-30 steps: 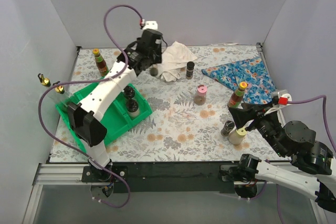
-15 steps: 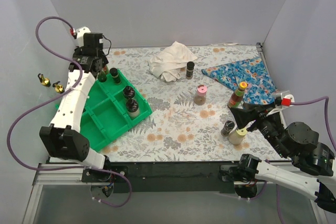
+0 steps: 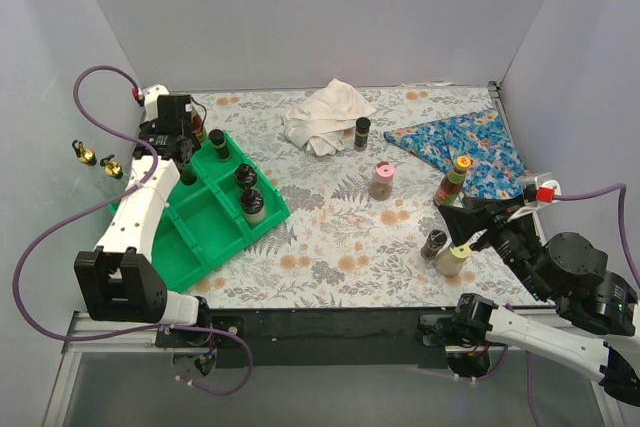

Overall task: Organize the condiment bottles
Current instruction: Place the bottle in the storage box.

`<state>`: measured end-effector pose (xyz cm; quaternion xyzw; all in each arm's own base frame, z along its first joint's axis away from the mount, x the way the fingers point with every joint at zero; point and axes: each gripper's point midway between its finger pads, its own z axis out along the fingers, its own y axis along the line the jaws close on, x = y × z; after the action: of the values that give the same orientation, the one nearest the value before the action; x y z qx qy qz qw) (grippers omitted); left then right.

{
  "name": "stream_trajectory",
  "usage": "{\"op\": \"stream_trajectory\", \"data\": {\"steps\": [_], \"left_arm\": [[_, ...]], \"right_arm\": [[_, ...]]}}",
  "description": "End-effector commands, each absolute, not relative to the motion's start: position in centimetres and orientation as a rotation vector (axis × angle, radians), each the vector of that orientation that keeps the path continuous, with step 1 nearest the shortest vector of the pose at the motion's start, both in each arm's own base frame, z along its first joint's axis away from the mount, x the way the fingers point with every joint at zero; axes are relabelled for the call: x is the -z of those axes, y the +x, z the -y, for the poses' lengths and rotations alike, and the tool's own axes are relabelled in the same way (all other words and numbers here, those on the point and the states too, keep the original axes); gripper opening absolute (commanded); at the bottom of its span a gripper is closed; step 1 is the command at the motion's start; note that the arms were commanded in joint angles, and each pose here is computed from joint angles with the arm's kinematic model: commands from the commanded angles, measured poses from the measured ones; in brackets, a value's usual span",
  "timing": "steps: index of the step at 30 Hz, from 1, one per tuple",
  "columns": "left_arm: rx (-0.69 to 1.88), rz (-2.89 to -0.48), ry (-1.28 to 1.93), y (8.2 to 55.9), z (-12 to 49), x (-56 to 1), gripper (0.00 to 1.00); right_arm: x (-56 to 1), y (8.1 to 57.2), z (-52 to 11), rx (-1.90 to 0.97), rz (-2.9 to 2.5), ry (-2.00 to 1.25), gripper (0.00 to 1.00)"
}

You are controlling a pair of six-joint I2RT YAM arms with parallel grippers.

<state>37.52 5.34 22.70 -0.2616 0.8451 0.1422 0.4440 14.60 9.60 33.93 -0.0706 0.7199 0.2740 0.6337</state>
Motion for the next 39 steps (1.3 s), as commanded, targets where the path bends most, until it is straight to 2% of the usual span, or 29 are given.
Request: {"op": "stream_trajectory", "data": {"steps": [1,10,14,23,31,39], "left_arm": [[-0.345,-1.989,-0.690,37.8,-6.4,-24.4,0.00],[-0.315,-2.025,-0.710,37.6,-6.9,-21.7,0.00],[-0.331,-2.026,-0.744,37.4,-8.1,-20.8,0.13],[-0.311,-2.062,-0.762,37.2,-7.9,-18.8,0.21],[-0.295,-2.092,-0.751,37.1,-7.5,-18.0,0.46],[-0.302,-2.092,-0.748,37.0,-7.6,-18.4,0.57]], "right_arm": [[-35.3,14.6,-9.2,-0.667,-1.602,-0.112,0.66],[-35.1,14.5,-9.2,-0.666,-1.604,-0.113,0.66],[-35.1,14.5,-9.0,-0.664,-1.603,-0.109,0.66],[-35.0,14.5,-9.1,-0.667,-1.606,-0.109,0.66],[-35.2,14.5,-8.8,-0.667,-1.599,-0.105,0.66],[-35.5,14.4,-8.6,-0.672,-1.591,-0.101,0.66]]}}
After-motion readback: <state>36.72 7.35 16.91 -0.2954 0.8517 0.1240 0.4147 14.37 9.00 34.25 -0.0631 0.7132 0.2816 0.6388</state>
